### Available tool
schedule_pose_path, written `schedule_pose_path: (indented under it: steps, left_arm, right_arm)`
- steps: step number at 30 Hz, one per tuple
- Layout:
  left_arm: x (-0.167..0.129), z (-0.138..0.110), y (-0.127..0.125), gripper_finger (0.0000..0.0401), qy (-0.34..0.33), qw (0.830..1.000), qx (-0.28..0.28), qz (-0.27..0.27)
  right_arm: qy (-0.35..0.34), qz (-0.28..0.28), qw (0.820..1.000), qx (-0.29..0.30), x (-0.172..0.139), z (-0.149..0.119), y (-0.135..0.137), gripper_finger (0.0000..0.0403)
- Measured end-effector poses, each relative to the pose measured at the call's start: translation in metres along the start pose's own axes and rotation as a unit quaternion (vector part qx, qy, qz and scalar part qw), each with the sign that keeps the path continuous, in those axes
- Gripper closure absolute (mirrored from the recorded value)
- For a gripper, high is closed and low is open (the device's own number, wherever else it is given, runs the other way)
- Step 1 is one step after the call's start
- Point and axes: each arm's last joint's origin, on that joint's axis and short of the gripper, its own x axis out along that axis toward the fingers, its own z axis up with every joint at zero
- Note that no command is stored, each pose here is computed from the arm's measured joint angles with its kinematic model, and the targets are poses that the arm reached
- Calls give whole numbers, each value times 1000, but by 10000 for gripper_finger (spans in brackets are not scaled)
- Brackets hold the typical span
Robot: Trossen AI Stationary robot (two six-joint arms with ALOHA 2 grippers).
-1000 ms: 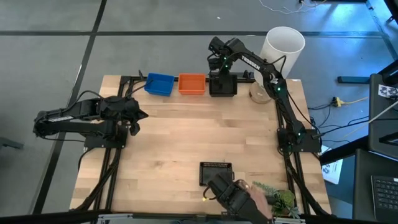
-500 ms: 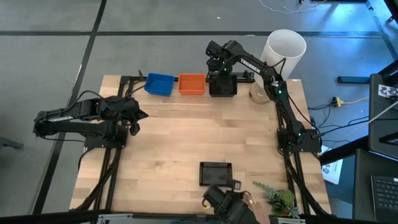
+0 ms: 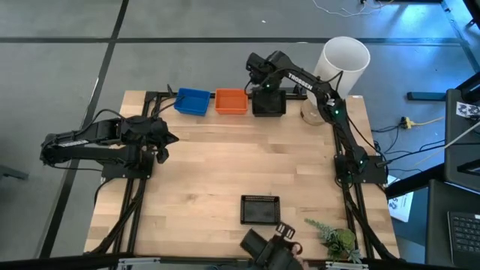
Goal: Stack baskets by color
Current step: Stack the middle black bin on the top black bin
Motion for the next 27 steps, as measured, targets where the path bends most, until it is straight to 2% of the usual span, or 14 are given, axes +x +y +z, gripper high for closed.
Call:
schedule_pose_path:
  steps: [2, 8, 15, 19, 23, 27]
  left_arm:
    - [0, 0, 0, 401, 0, 1000, 0, 0]
    - [0, 0, 0, 401, 0, 1000, 0, 0]
    - [0, 0, 0, 401, 0, 1000, 0, 0]
    - [0, 0, 0, 401, 0, 1000, 0, 1]
    - [0, 0, 0, 401, 0, 1000, 0, 1]
    - [0, 0, 0, 401, 0, 1000, 0, 1]
  right_arm:
    - [-1, -18, 1000, 3, -2, 1, 9, 257]
    - [8, -117, 993, -11, -11, -1, 45, 257]
    - [1, -119, 993, -6, -20, -5, 87, 257]
    - [-25, -114, 993, 0, -38, -12, 105, 257]
    - [-60, -106, 993, 3, -70, -33, 124, 257]
    - [-85, -110, 990, 37, -102, -78, 141, 257]
